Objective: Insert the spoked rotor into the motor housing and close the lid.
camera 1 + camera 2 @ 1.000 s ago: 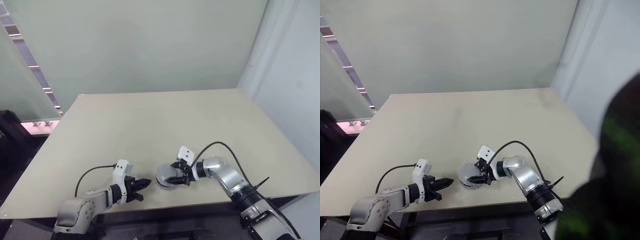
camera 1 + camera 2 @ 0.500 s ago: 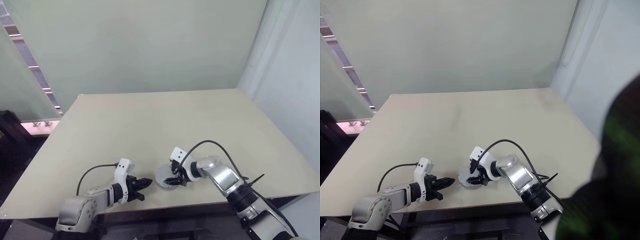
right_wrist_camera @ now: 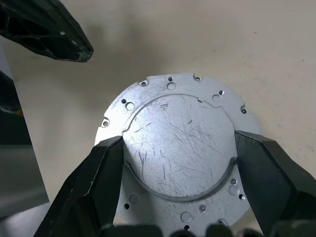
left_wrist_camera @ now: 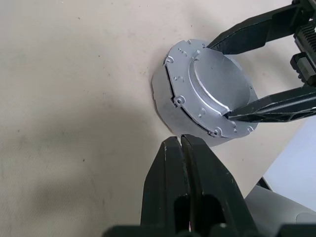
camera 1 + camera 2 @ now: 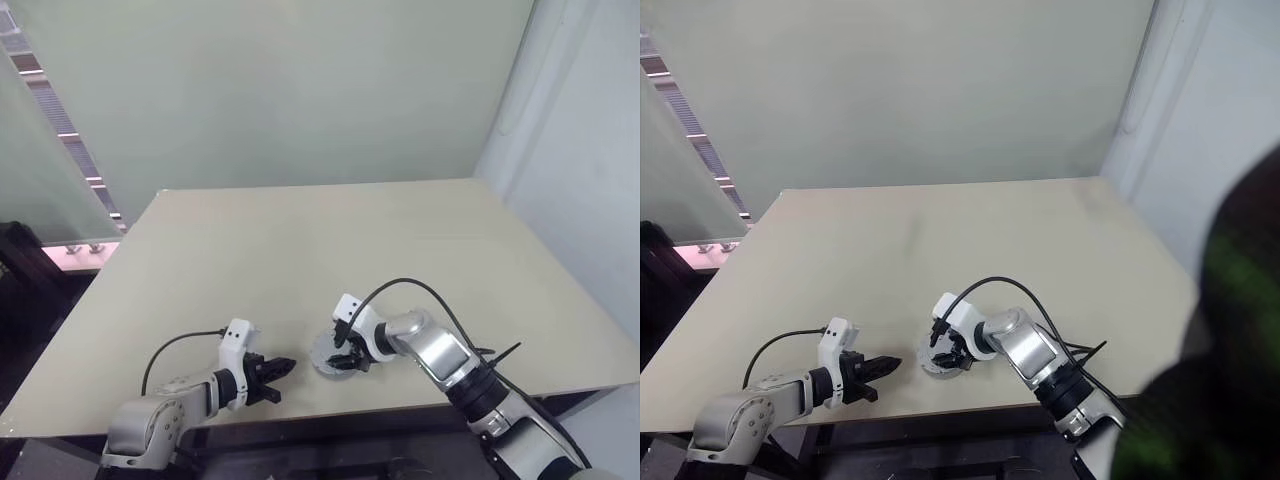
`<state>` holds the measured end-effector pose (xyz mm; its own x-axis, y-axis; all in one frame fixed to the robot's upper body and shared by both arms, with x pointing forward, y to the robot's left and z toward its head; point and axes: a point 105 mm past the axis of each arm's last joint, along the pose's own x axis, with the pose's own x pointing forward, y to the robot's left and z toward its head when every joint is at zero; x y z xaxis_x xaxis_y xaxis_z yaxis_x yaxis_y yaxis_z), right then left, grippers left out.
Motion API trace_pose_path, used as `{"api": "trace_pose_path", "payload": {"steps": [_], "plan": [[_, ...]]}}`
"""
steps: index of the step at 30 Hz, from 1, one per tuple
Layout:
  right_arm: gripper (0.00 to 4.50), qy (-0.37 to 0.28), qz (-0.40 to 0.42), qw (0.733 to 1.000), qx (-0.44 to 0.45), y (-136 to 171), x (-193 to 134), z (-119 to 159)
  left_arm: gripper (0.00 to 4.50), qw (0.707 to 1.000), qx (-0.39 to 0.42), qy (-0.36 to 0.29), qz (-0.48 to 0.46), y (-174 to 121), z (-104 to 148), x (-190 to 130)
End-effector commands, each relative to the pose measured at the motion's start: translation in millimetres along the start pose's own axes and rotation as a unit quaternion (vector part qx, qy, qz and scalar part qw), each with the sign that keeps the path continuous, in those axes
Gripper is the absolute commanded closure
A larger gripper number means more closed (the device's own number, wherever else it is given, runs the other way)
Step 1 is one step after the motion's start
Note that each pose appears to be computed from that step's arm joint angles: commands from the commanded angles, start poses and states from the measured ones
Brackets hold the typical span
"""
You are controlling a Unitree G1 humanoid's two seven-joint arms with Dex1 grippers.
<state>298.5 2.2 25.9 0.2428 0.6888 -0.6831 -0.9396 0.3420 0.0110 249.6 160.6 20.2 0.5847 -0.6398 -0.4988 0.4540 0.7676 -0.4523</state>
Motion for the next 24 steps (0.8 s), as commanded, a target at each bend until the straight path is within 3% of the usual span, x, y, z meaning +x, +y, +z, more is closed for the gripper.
{"api": "trace_pose_path", "payload": {"steps": [1, 24], "plan": [[1.29, 0.043, 0.005, 0.999, 0.009, 3, 2, -17, 4.5, 1.0, 0.018, -0.018, -0.004, -4, 10, 0], [1.29, 0.066, -0.02, 0.995, 0.071, 1, 5, -10, 4.5, 1.0, 0.025, -0.016, -0.007, -5, 12, 7]]}}
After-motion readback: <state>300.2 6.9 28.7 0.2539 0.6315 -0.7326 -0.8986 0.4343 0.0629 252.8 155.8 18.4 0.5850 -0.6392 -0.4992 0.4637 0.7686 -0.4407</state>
